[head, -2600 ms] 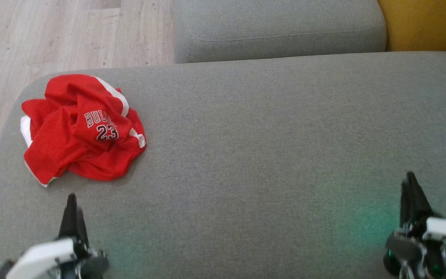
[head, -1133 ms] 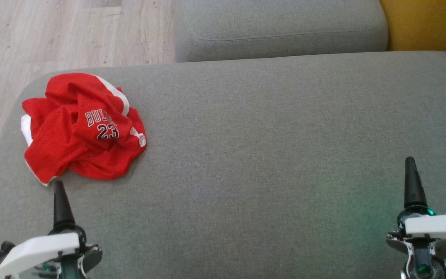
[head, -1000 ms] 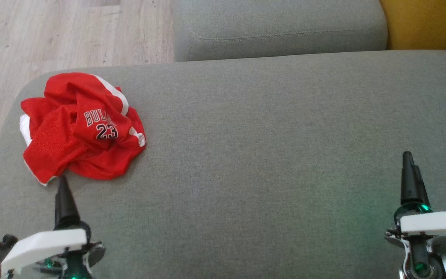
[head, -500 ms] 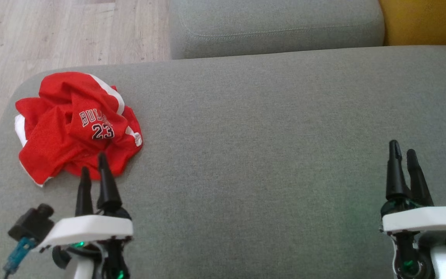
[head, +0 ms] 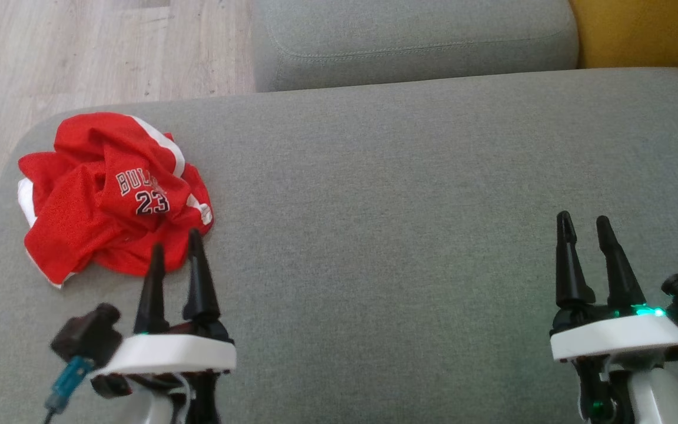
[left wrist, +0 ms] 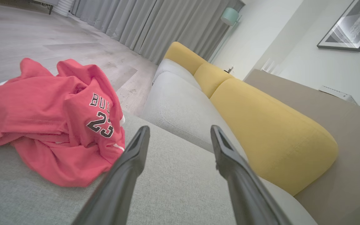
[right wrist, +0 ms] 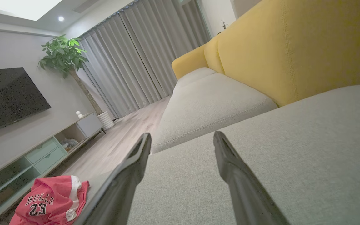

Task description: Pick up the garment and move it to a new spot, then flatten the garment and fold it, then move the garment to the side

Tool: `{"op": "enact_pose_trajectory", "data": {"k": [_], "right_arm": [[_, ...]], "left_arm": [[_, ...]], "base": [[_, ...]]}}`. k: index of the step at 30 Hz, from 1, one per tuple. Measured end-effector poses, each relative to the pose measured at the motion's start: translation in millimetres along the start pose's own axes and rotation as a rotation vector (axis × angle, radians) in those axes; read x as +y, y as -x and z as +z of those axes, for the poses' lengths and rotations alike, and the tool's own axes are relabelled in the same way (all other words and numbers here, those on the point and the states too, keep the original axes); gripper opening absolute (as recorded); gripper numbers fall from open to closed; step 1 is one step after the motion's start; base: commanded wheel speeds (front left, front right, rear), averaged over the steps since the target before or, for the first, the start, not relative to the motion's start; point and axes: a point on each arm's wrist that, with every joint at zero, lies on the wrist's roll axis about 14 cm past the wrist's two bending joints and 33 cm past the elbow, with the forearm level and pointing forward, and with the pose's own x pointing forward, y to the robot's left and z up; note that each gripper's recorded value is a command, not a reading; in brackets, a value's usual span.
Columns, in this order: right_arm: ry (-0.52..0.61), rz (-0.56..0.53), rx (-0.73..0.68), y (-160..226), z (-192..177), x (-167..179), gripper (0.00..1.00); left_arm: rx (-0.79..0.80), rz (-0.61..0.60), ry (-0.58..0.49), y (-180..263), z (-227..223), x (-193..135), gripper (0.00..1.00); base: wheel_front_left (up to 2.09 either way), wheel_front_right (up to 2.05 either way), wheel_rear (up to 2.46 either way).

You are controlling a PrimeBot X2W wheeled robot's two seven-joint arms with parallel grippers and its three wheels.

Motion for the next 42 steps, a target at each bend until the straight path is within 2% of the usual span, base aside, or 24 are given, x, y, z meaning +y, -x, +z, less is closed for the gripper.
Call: {"op": "enact_pose_trajectory", "data": {"k": [11, 30, 34, 38, 42], "right_arm": [[0.182, 0.044, -0.028, 0, 6, 11, 1.0], [0.486, 0.117, -0.058, 0, 7, 28, 1.0], [0.5, 0.124, -0.07, 0, 8, 29, 1.0], [0.397, 0.091, -0.089, 1, 14, 21, 1.0], [0.374, 0.077, -0.091, 2, 13, 16, 1.0]], "left_arm": [[0.074, -0.085, -0.239, 4, -30, -11, 1.0], [0.053, -0.217, -0.6, 8, -48, -37, 1.0], [0.051, -0.224, -0.595, 9, -51, -40, 1.0], [0.005, -0.212, -0.538, 5, -39, -47, 1.0], [-0.001, -0.183, -0.497, 4, -36, -40, 1.0]], "base": [[0.0, 0.0, 0.0], [0.0, 0.0, 0.0], [0.0, 0.0, 0.0], [0.0, 0.0, 0.0], [0.0, 0.0, 0.0]]}}
